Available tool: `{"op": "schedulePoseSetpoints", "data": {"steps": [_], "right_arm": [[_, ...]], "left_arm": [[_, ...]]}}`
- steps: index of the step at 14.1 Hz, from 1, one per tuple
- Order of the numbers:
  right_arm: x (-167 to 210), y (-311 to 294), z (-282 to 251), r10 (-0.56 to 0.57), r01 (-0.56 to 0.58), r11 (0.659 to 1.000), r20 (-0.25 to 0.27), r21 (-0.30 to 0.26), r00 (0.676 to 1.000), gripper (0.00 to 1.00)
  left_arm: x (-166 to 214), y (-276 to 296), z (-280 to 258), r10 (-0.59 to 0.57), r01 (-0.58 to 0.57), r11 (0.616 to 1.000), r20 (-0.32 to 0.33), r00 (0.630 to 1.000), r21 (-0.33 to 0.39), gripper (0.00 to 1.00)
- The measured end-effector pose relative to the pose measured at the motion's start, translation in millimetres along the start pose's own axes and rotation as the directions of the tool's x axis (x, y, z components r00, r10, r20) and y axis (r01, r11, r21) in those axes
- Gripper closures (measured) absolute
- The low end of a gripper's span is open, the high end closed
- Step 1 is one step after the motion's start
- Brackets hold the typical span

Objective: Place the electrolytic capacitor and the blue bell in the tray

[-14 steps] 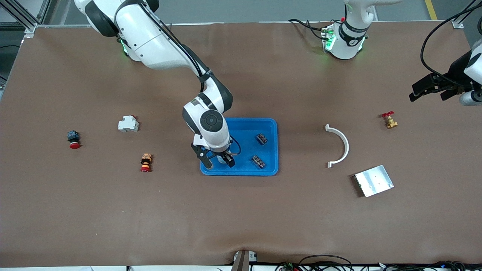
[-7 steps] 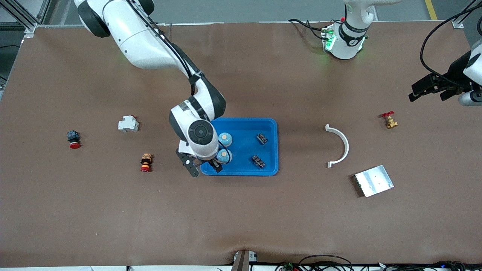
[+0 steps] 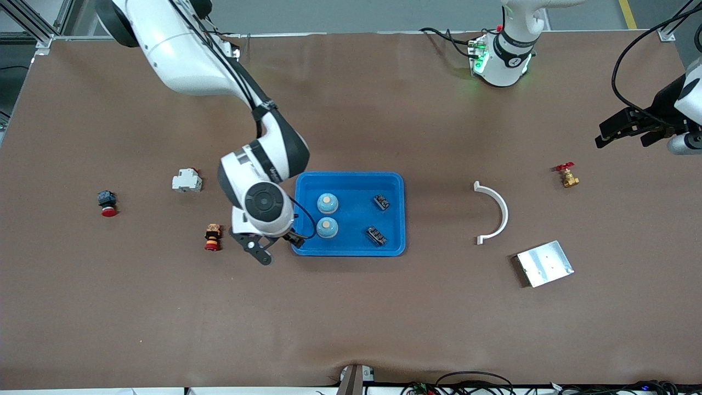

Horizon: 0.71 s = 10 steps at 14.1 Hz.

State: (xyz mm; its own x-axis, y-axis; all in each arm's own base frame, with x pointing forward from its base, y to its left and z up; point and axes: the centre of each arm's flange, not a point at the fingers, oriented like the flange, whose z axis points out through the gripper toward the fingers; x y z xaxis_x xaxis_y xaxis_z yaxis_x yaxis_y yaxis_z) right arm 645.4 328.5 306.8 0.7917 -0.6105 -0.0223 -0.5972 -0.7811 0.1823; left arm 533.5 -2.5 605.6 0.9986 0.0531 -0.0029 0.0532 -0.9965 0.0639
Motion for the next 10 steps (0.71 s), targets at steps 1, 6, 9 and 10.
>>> {"op": "schedulePoseSetpoints", "data": {"steps": [1,6,9,10], "right_arm": [[13,11,-10,-0.034,0.034,0.999,0.005,-0.004,0.999,0.00],[79,72,-49,-0.216,0.215,0.976,0.012,0.014,0.976,0.00],[125,121,-64,-0.329,0.329,0.944,0.007,0.031,0.944,0.00],[139,138,-68,-0.366,0.365,0.930,0.005,0.036,0.931,0.00]], "left_arm": [[0,-2,0,-0.003,0.003,1.000,0.000,1.000,0.000,0.00],[0,-10,0,-0.018,0.018,1.000,0.000,1.000,0.000,0.00],[0,-10,0,-0.018,0.018,1.000,0.000,1.000,0.000,0.00],[0,-10,0,-0.018,0.018,1.000,0.001,1.000,0.000,0.00]]}}
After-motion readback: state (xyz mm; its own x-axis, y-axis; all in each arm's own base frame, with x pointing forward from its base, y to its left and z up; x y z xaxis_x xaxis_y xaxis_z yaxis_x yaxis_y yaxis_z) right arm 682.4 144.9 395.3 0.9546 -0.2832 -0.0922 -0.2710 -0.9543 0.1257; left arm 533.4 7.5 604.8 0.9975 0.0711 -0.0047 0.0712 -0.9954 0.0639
